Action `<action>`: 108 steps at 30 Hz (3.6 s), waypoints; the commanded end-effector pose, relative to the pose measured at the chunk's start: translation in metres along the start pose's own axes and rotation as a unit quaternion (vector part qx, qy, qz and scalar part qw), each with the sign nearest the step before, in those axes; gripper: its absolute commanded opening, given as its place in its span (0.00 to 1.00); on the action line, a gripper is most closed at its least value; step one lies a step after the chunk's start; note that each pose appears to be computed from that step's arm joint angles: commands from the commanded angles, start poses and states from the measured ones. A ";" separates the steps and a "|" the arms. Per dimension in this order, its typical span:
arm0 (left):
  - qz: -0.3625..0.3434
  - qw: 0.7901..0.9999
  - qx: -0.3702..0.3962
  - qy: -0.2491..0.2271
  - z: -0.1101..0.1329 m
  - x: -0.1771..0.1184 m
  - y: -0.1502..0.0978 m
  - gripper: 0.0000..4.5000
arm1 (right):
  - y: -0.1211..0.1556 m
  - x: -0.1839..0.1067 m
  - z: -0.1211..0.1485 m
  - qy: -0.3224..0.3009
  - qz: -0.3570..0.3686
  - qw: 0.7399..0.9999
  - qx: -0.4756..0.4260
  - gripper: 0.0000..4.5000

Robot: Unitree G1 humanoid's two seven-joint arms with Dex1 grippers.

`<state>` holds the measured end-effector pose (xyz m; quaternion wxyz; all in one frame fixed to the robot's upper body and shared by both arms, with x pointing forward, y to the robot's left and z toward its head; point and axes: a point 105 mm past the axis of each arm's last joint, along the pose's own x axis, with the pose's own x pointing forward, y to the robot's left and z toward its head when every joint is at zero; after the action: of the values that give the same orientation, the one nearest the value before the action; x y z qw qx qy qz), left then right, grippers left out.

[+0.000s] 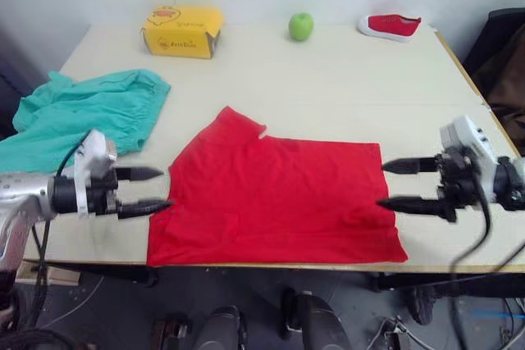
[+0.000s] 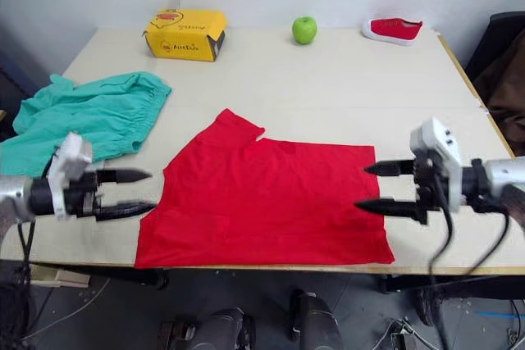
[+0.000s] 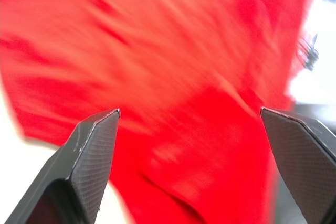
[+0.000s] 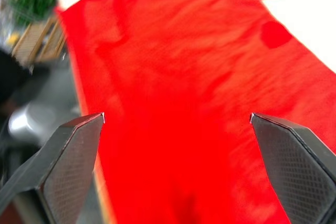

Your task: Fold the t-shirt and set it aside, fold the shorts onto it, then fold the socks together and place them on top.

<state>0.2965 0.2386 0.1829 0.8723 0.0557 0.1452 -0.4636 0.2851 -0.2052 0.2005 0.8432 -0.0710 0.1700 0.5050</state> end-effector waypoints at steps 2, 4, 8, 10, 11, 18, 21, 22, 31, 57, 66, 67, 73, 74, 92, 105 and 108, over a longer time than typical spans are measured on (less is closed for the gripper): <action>0.089 0.996 -0.023 -0.007 0.006 0.020 0.045 1.00 | -0.044 0.016 -0.003 -0.009 -0.101 0.994 0.043 1.00; 0.113 0.993 -0.021 -0.005 0.009 0.029 0.061 1.00 | -0.064 0.022 -0.003 -0.016 -0.144 0.988 0.056 1.00; 0.128 0.992 -0.014 0.005 0.009 0.044 0.078 1.00 | -0.091 0.029 -0.006 -0.015 -0.203 0.977 0.062 1.00; 0.130 0.991 -0.012 0.008 0.009 0.049 0.084 1.00 | -0.099 0.032 -0.010 -0.007 -0.223 0.973 0.057 1.00; 0.137 0.990 -0.011 0.012 0.008 0.052 0.087 1.00 | -0.104 0.033 -0.013 -0.002 -0.232 0.971 0.055 1.00; 0.147 0.989 -0.006 0.019 0.006 0.079 0.099 1.00 | -0.125 0.031 -0.023 0.023 -0.285 0.957 0.050 1.00; 0.153 0.988 -0.009 0.014 0.008 0.088 0.101 1.00 | -0.131 0.027 -0.028 0.034 -0.303 0.951 0.051 1.00; 0.155 0.988 -0.009 0.014 0.008 0.091 0.101 1.00 | -0.132 0.026 -0.029 0.037 -0.306 0.950 0.051 1.00; 0.183 0.983 -0.017 0.029 -0.002 0.106 0.106 1.00 | -0.136 0.043 -0.027 -0.004 -0.304 0.944 0.131 1.00; 0.194 0.979 -0.030 0.052 -0.021 0.096 0.109 0.00 | -0.124 0.079 -0.021 -0.010 -0.291 0.952 0.098 0.03; 0.183 0.983 -0.003 0.007 -0.006 0.091 0.108 0.00 | -0.117 0.064 -0.005 -0.067 -0.284 0.956 0.028 0.01; 0.180 0.984 0.001 -0.002 -0.003 0.091 0.108 0.00 | -0.114 0.061 -0.004 -0.073 -0.280 0.957 0.013 0.01; 0.174 0.983 0.020 -0.046 0.011 0.086 0.107 0.00 | -0.096 0.051 -0.004 -0.090 -0.251 0.962 -0.059 0.01; 0.175 0.983 0.021 -0.049 0.012 0.086 0.107 0.00 | -0.094 0.050 -0.005 -0.091 -0.247 0.962 -0.065 0.01; 0.172 0.982 0.083 0.009 -0.019 0.076 0.102 0.00 | -0.053 0.041 -0.054 -0.019 -0.125 0.974 -0.186 0.01; 0.174 0.978 0.101 -0.053 -0.008 0.058 0.097 0.00 | -0.058 0.029 -0.058 -0.036 -0.136 0.969 -0.204 0.01; 0.173 0.979 0.095 -0.054 -0.014 0.057 0.094 0.00 | -0.059 0.027 -0.052 -0.059 -0.139 0.969 -0.194 0.01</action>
<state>0.4018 0.2448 0.1302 0.9322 0.1329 0.0755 -0.3281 0.3364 -0.2194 0.1204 0.8755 -0.2317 0.0399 0.4223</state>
